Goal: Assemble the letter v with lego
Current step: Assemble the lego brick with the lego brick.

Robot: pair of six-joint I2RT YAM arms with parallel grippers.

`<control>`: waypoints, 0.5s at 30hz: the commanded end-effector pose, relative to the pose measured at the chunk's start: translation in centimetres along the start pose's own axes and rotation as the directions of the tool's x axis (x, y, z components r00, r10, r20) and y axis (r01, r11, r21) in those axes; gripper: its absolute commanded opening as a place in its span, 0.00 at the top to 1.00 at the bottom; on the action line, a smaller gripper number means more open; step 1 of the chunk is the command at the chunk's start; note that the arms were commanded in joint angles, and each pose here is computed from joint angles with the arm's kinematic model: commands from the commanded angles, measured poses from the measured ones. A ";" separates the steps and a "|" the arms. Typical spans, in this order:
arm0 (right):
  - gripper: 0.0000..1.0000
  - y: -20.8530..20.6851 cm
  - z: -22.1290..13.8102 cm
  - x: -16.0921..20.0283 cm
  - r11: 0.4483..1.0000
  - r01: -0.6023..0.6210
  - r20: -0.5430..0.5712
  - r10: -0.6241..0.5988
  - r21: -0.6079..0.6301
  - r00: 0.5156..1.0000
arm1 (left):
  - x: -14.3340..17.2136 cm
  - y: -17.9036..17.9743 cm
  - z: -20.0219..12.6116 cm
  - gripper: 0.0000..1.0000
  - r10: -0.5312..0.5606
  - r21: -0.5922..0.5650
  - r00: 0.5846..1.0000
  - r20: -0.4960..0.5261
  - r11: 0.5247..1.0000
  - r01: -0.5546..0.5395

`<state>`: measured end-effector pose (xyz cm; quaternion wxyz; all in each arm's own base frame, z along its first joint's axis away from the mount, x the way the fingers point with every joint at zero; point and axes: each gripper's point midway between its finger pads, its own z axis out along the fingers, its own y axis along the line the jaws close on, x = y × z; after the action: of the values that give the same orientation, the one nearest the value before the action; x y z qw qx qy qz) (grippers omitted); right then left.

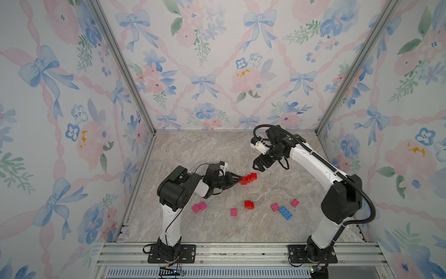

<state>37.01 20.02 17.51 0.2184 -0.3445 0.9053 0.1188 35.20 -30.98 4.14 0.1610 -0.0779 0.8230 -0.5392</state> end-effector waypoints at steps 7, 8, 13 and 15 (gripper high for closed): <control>0.03 -0.2 2.7 1.1 0.797 -0.564 0.079 0.590 -0.216 0.804 | 0.8 1.7 0.2 0.79 -0.025 -0.071 1.000 -0.009 0.997 0.024; 0.03 0.5 3.9 1.3 0.761 -0.593 0.040 0.623 -0.263 0.781 | 0.8 1.6 0.2 0.79 -0.024 -0.070 1.000 -0.007 0.997 0.023; 0.03 1.9 7.5 1.2 0.669 -0.667 -0.025 0.700 -0.329 0.714 | 0.7 1.6 0.3 0.78 -0.025 -0.070 1.000 -0.007 0.997 0.024; 0.03 2.7 8.5 1.3 0.664 -0.670 -0.044 0.699 -0.331 0.714 | 0.8 1.7 0.3 0.76 -0.026 -0.070 1.000 -0.008 0.997 0.025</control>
<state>36.80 21.99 9.39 0.1444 -0.0251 0.9389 0.3114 35.17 -31.14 4.17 0.1631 -0.0770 0.8230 -0.5387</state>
